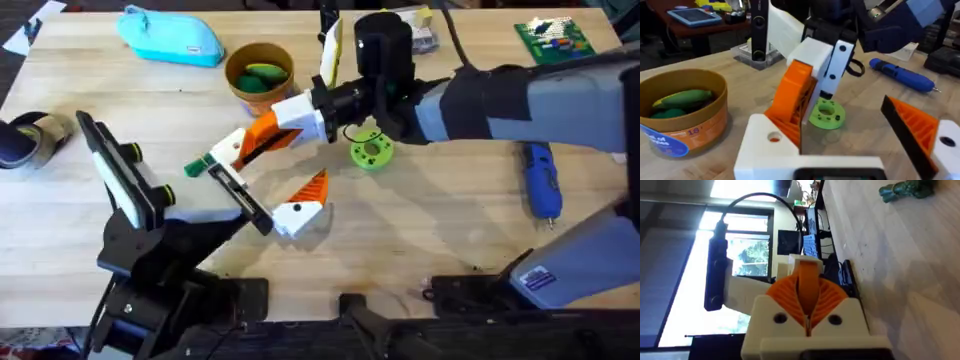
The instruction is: Pick up the gripper from the table and insert it into the empty holder that is missing its gripper. Then pick up a screw, insert it into the mounting hole, and use the screwdriver to tighten it. Finally, clean up the table by picking up the vegetable and placing it into the bucket.
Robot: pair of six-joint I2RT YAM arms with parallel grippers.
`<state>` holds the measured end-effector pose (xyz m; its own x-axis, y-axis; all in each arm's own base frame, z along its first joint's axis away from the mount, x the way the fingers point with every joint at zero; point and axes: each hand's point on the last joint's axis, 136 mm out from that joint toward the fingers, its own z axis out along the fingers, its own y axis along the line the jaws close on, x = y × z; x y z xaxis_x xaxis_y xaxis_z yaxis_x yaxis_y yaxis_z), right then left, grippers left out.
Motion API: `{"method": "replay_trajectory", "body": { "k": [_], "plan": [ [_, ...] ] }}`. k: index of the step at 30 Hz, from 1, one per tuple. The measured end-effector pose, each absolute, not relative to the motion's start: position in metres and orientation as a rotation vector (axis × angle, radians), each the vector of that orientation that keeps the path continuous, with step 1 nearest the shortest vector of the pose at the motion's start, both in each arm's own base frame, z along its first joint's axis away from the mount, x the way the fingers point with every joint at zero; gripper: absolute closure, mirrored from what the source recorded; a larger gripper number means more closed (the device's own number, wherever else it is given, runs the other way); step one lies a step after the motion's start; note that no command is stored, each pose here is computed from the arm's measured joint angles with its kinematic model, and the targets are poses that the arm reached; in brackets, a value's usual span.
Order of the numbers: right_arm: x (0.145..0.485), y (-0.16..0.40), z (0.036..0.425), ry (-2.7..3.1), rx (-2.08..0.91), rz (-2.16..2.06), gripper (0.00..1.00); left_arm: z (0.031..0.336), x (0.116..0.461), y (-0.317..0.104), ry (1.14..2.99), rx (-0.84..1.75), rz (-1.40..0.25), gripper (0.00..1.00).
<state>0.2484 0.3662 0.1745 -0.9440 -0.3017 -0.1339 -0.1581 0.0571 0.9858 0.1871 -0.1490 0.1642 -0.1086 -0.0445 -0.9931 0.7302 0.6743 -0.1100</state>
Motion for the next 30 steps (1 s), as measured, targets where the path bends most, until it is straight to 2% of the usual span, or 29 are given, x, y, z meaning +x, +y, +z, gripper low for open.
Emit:
{"method": "replay_trajectory", "body": {
  "k": [10, 15, 20, 26, 30],
  "plan": [
    [0.249, 0.369, 0.174, -2.216, 0.477, -2.033, 0.992, 0.164, 0.189, -0.147, 1.558, 0.574, -0.712, 0.006],
    [0.248, 0.37, 0.174, -2.217, 0.469, -2.028, 0.879, 0.164, 0.189, -0.147, 1.556, 0.575, -0.712, 0.006],
    [0.248, 0.371, 0.173, -2.223, 0.466, -2.028, 0.811, 0.164, 0.188, -0.148, 1.554, 0.582, -0.717, 0.006],
    [0.247, 0.373, 0.179, -2.209, 0.503, -2.055, 0.618, 0.164, 0.185, -0.151, 1.544, 0.61, -0.728, 0.006],
    [0.244, 0.374, 0.181, -2.192, 0.525, -2.062, 0.425, 0.165, 0.177, -0.158, 1.532, 0.653, -0.767, 0.006]
  ]
}}
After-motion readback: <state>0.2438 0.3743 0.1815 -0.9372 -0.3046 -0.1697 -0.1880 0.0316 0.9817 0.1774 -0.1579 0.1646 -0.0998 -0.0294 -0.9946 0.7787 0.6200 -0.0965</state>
